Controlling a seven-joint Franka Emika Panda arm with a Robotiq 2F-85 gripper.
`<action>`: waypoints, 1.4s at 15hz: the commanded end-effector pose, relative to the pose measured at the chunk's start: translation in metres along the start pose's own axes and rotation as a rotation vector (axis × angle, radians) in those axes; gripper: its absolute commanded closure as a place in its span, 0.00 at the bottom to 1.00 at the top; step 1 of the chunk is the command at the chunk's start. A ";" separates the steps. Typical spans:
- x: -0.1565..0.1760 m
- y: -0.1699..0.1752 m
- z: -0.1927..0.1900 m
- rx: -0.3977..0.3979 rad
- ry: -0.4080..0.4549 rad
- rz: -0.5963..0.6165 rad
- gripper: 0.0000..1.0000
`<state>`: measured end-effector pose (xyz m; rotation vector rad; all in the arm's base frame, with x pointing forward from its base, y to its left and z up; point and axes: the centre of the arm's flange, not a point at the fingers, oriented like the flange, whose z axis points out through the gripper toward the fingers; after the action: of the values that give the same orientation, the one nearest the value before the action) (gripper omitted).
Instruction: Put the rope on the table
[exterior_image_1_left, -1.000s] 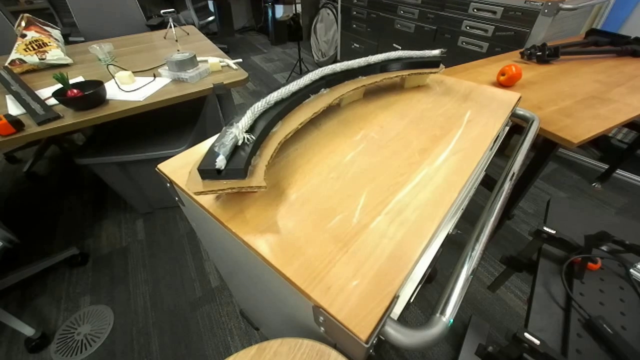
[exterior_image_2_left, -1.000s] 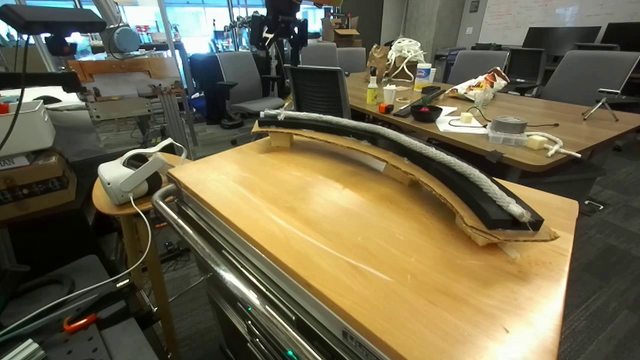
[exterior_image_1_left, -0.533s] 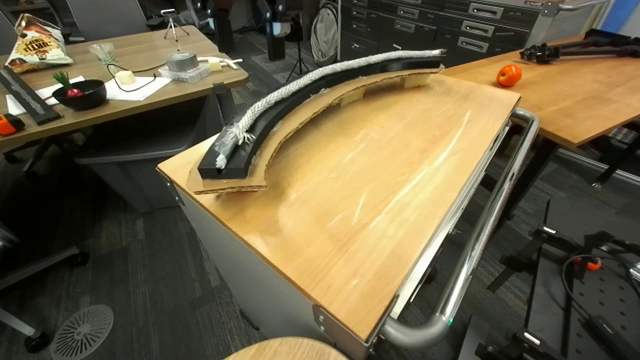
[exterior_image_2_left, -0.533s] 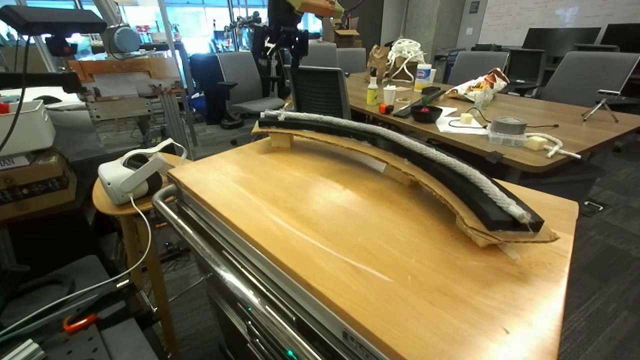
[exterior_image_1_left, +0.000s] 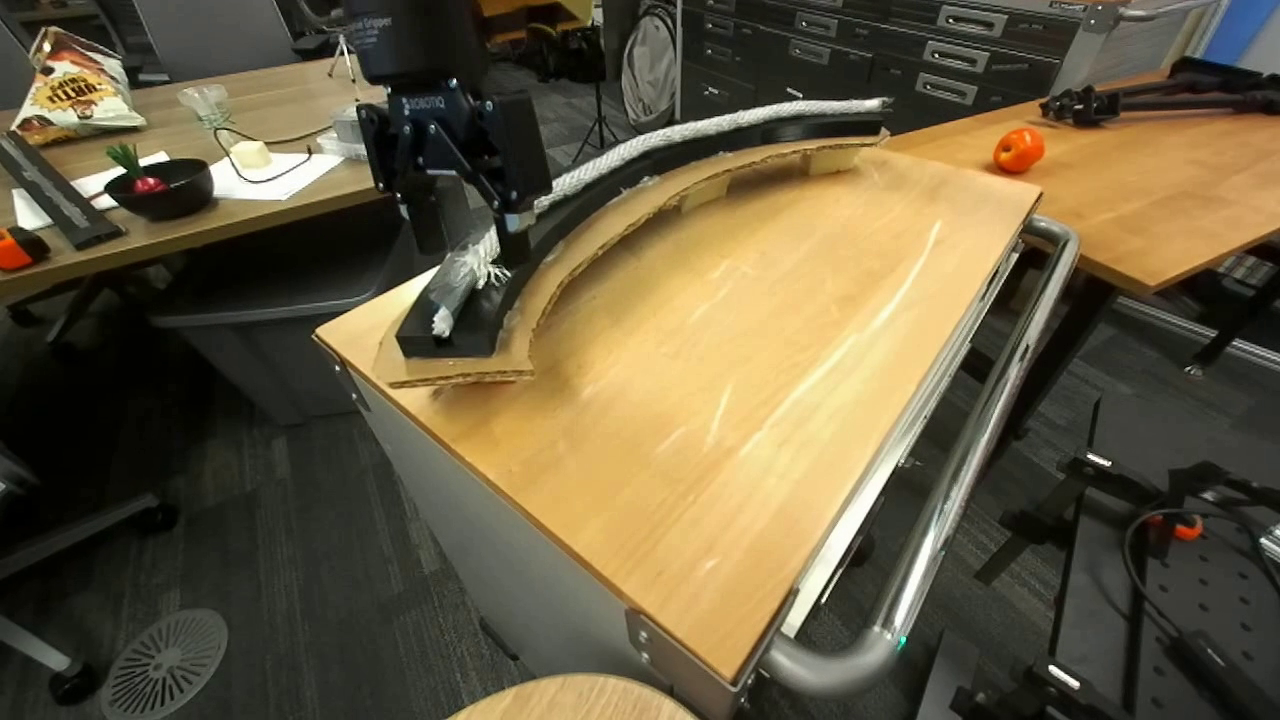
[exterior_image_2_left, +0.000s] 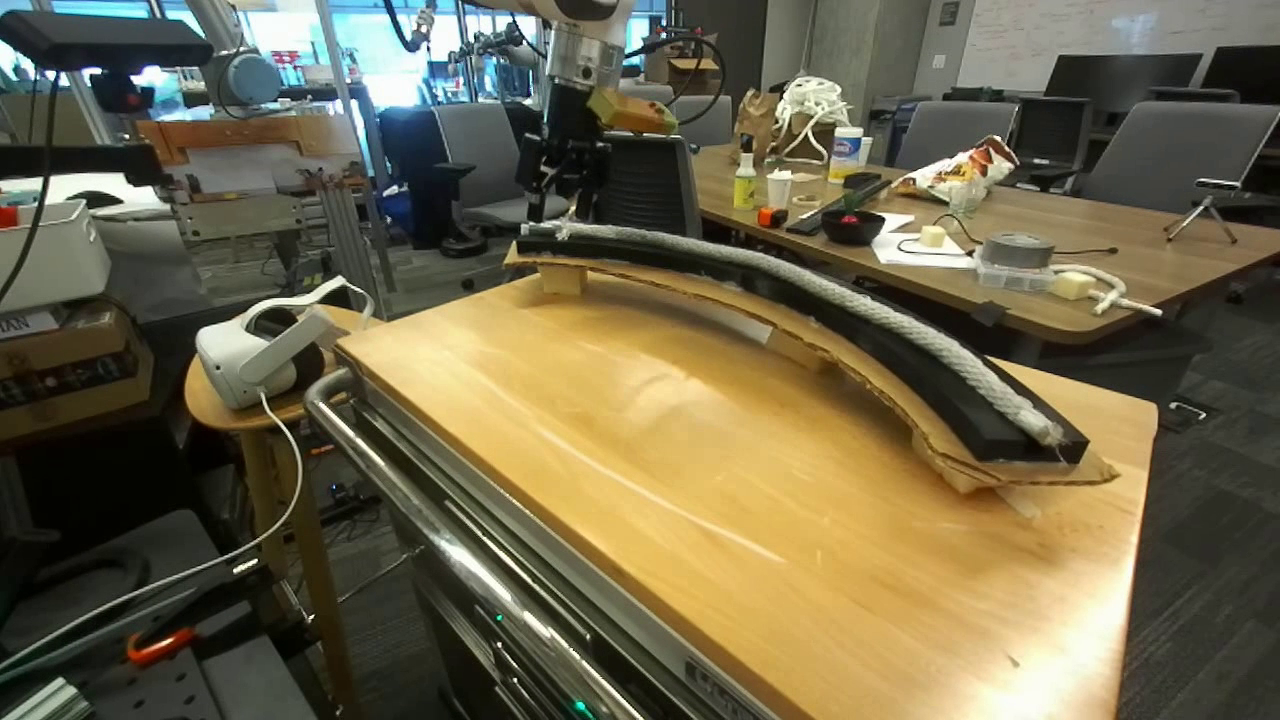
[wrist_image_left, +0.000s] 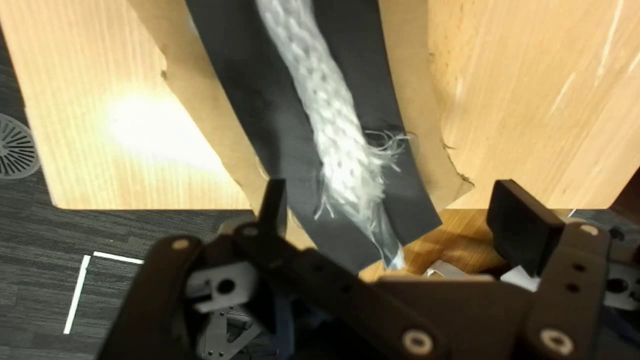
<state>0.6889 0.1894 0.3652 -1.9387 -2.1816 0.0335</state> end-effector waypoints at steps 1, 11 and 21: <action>0.007 0.030 -0.009 0.012 -0.003 -0.034 0.23; -0.002 0.040 -0.002 0.082 0.074 -0.038 0.94; -0.025 -0.024 -0.038 0.178 0.222 0.031 0.96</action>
<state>0.7055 0.1678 0.3763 -1.8202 -2.0085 0.0258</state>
